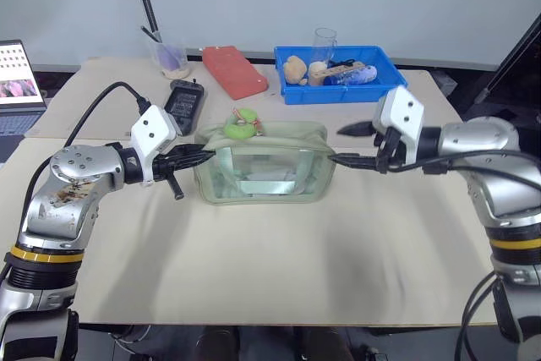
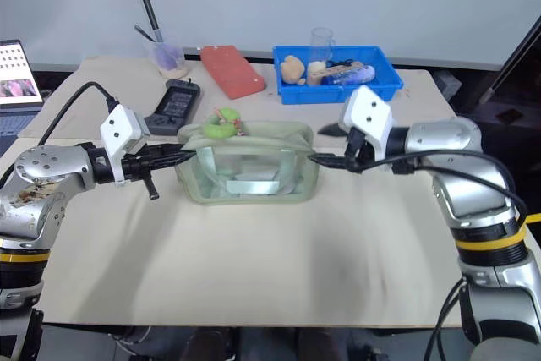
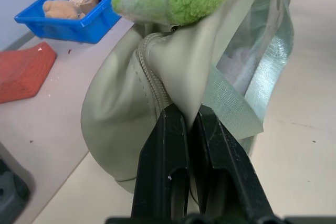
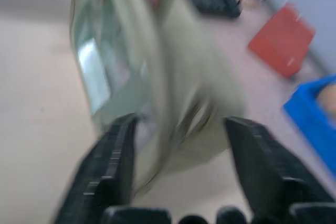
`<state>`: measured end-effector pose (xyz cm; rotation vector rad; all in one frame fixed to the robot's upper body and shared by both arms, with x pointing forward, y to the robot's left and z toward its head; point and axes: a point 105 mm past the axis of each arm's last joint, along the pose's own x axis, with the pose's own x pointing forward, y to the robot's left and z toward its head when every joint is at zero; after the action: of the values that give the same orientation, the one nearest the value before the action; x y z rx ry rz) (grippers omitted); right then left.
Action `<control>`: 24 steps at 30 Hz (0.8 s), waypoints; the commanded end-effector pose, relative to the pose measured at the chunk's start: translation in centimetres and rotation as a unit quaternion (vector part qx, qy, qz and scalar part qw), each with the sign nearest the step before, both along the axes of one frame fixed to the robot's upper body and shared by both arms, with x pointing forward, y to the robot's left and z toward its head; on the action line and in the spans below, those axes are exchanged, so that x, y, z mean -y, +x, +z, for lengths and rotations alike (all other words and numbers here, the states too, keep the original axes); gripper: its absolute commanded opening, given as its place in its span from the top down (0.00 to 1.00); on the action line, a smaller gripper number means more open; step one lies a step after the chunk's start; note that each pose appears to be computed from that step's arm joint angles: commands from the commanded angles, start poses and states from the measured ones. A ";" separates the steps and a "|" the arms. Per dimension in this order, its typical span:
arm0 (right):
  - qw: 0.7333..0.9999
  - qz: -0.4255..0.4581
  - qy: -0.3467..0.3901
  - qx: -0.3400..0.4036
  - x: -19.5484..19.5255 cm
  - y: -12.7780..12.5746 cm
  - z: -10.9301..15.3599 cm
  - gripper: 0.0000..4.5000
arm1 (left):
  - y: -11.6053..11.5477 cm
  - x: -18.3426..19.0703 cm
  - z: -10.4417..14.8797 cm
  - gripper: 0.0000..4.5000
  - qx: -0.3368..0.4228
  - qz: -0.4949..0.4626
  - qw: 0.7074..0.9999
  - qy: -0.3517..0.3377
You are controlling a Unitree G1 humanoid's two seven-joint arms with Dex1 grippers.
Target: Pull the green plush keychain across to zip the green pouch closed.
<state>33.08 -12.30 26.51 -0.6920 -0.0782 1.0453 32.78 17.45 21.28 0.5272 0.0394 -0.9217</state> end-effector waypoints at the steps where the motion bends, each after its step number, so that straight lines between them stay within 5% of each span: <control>1: 0.998 0.038 0.035 0.040 -3.4 -0.7 2.6 0.01 | -0.1 0.1 0.2 1.00 0.014 -0.009 1.000 0.022; 11: 0.994 0.085 0.051 0.041 -12.1 0.6 1.8 0.00 | -0.1 0.5 0.1 1.00 0.013 -0.017 1.000 0.017; 14: 0.994 0.090 0.043 0.035 -12.8 0.8 1.2 0.17 | -0.2 0.5 0.2 1.00 0.013 -0.016 1.000 0.016; 24: 0.994 0.100 0.048 0.023 -12.6 0.6 1.1 0.95 | -0.4 0.7 0.3 1.00 0.012 -0.016 1.000 0.013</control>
<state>34.29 0.39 25.68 -0.6467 -0.1659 1.2086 32.72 17.09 21.27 0.5508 0.0299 -0.9337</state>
